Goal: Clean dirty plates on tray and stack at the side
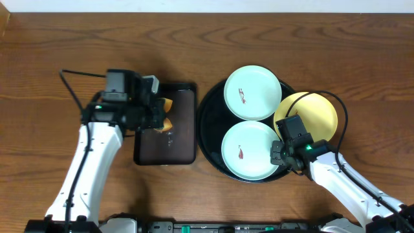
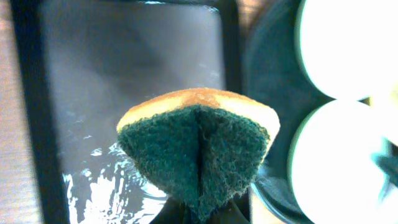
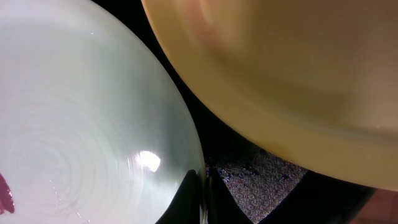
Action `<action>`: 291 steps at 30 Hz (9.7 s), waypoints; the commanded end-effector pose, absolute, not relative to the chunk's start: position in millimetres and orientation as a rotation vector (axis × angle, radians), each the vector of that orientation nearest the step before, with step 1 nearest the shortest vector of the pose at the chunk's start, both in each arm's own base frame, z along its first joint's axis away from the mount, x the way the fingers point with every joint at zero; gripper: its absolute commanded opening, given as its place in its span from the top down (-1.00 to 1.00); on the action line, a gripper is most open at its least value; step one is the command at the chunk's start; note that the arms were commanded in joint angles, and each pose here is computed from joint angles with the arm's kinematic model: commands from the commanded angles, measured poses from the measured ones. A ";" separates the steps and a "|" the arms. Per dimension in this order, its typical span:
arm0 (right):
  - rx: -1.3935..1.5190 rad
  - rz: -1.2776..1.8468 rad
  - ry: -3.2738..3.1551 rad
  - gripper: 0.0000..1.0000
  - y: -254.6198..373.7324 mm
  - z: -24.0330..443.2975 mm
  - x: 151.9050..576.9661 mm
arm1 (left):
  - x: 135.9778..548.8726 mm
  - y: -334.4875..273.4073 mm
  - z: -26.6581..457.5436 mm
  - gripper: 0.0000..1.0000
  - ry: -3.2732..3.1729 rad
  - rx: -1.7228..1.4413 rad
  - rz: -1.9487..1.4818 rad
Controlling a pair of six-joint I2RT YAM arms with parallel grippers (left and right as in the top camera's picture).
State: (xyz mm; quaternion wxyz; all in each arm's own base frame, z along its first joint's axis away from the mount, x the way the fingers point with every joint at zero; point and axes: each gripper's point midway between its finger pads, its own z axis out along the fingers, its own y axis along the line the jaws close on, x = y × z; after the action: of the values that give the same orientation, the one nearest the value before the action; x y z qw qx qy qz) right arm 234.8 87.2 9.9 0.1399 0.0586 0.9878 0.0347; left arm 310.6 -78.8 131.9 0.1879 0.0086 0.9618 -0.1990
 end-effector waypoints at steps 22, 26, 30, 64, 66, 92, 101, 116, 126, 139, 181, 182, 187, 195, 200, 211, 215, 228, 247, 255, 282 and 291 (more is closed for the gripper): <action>0.136 0.071 2.874 0.92 85.2 5.1 229.2 | 293.9 -122.7 204.1 0.85 2.241 0.535 -1.198; 0.136 0.070 2.874 0.92 85.2 5.1 229.1 | 293.7 -123.0 205.7 0.85 2.231 0.538 -1.207; 0.136 0.070 2.874 0.92 85.2 5.1 229.1 | 296.6 -116.1 202.5 0.85 2.249 0.514 -1.175; 0.137 0.071 2.873 0.92 85.2 5.1 229.2 | 318.8 -67.2 14.4 0.46 2.986 -0.150 -0.187; 0.137 0.071 2.873 0.92 85.2 5.1 229.2 | 318.6 -67.1 14.3 0.38 2.986 -0.150 -0.187; 0.137 0.069 2.877 0.91 84.9 4.9 228.3 | 288.6 -73.5 159.1 0.85 2.668 -0.111 -0.425; 0.137 0.071 2.875 0.91 85.2 5.0 228.9 | 306.8 -67.2 180.2 0.85 2.578 -0.105 -0.383; 0.137 0.073 2.871 0.89 85.6 5.3 229.8 | 314.9 -76.7 209.5 0.86 2.359 -0.051 0.083; 0.137 0.073 2.871 0.90 85.5 5.3 229.7 | 313.4 -81.2 196.3 0.86 2.408 -0.081 0.067; 0.136 0.072 2.872 0.89 85.4 5.3 229.7 | 330.8 -82.2 175.4 0.86 2.772 -0.125 -0.122; 0.122 0.070 2.872 0.90 85.4 5.2 229.6 | 270.2 -293.1 92.6 0.85 2.673 0.435 -0.353; 0.122 0.070 2.873 0.90 85.4 5.2 229.5 | 270.7 -295.9 87.3 0.86 2.670 0.444 -0.338; 0.122 0.069 2.875 0.90 85.2 5.0 228.9 | 261.5 -296.6 57.1 0.86 2.755 0.462 -0.292; 0.122 0.069 2.875 0.90 85.2 5.1 229.0 | 255.8 -289.7 37.0 0.85 2.826 0.418 -0.237; 0.122 0.068 2.876 0.89 85.1 5.0 228.8 | 252.4 -286.8 23.4 0.85 2.863 0.404 -0.209; 0.122 0.068 2.876 0.90 85.1 5.0 228.7 | 244.8 -281.7 6.1 0.85 2.924 0.342 -0.185; 0.122 0.067 2.878 0.89 84.9 4.9 228.2 | 240.1 -278.5 -3.3 0.85 2.957 0.307 -0.173; 0.064 0.110 2.887 0.98 91.0 4.9 227.3 | 228.0 -297.5 -2.9 0.85 3.011 0.321 -0.340; 0.062 0.112 2.890 0.98 91.2 4.7 226.5 | 231.2 -353.1 35.6 0.85 2.968 0.347 -0.930; 0.062 0.112 2.890 0.98 91.2 4.7 226.5 | 276.6 -338.5 135.1 0.85 2.729 0.281 -1.366; 0.059 0.134 2.891 0.98 94.0 5.0 226.5 | 319.4 -71.1 112.5 0.85 2.809 -0.246 -0.036; 0.064 0.141 2.882 0.87 95.0 5.6 228.7 | 311.7 -47.8 99.4 0.85 2.793 -0.369 0.130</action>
State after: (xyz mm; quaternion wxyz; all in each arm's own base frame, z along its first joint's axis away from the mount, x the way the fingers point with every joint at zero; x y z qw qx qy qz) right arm 234.9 91.3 10.0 0.1394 0.0354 0.9887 0.0431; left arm 310.5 -58.0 99.0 0.1515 -0.1146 0.9816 0.0199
